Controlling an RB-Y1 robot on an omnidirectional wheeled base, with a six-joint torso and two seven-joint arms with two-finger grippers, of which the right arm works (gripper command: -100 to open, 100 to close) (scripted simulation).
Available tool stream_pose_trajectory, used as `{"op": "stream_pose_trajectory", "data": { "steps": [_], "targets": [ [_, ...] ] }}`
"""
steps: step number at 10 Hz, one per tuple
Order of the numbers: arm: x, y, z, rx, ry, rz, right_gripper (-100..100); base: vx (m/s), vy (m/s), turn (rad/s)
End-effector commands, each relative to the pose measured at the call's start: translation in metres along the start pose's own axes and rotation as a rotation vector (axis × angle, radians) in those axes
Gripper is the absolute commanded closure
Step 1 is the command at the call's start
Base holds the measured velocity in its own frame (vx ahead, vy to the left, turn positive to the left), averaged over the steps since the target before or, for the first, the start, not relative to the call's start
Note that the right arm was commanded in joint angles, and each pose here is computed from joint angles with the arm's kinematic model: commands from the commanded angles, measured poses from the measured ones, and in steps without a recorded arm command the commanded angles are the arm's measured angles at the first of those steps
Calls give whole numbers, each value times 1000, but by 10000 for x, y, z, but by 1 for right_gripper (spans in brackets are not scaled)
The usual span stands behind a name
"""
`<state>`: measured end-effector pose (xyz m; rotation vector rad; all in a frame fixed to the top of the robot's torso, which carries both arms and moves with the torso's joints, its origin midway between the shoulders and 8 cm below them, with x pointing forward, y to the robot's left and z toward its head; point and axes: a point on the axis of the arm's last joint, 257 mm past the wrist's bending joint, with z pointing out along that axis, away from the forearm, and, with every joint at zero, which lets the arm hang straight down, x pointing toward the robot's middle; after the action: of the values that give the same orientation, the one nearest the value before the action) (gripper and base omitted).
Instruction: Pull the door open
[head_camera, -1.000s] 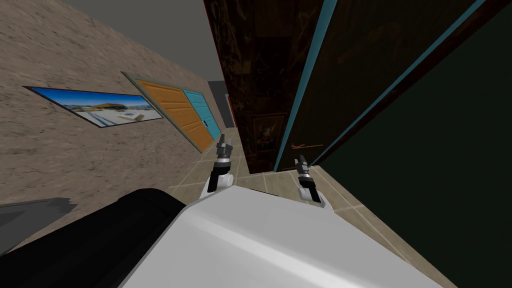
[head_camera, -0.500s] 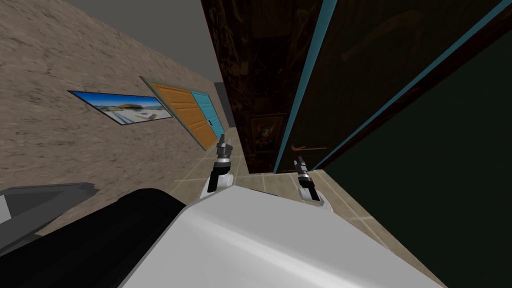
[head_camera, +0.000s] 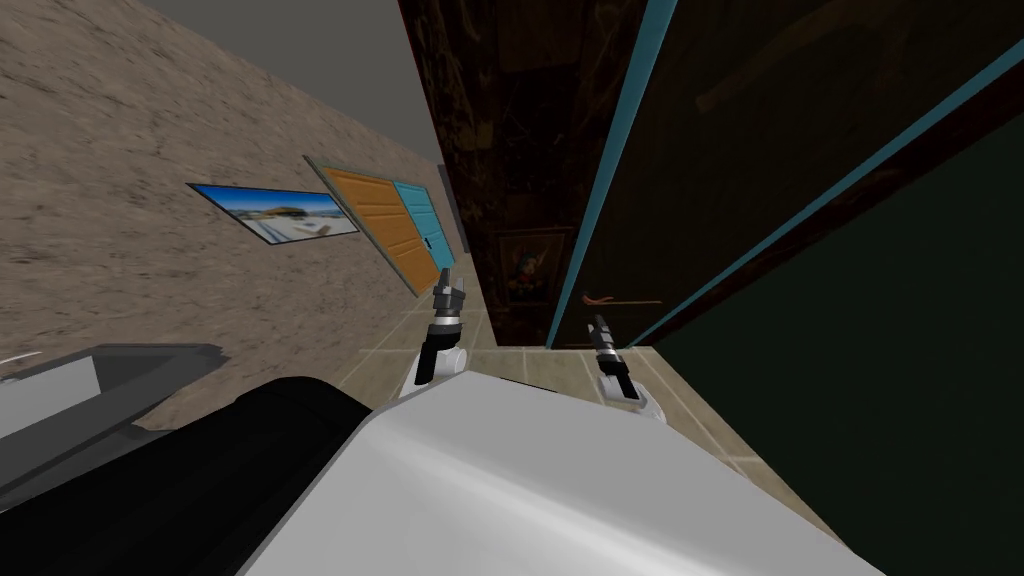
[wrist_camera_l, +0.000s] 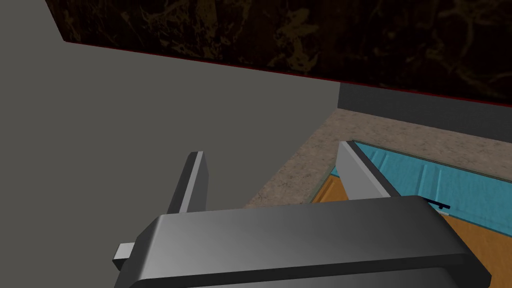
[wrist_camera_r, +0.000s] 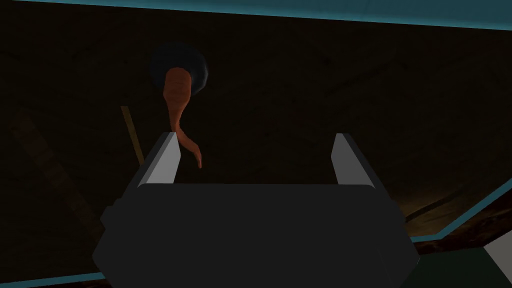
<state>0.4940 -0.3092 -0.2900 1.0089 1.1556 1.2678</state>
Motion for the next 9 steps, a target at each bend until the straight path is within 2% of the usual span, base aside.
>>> {"op": "stream_pose_trajectory", "data": {
  "steps": [1,9],
  "targets": [
    [-27,-137,-13,32,1,-4,-100,26,-172,189],
    [-173,-554,-42,136,-1,-21,-100,31,-145,119]
  ]
}}
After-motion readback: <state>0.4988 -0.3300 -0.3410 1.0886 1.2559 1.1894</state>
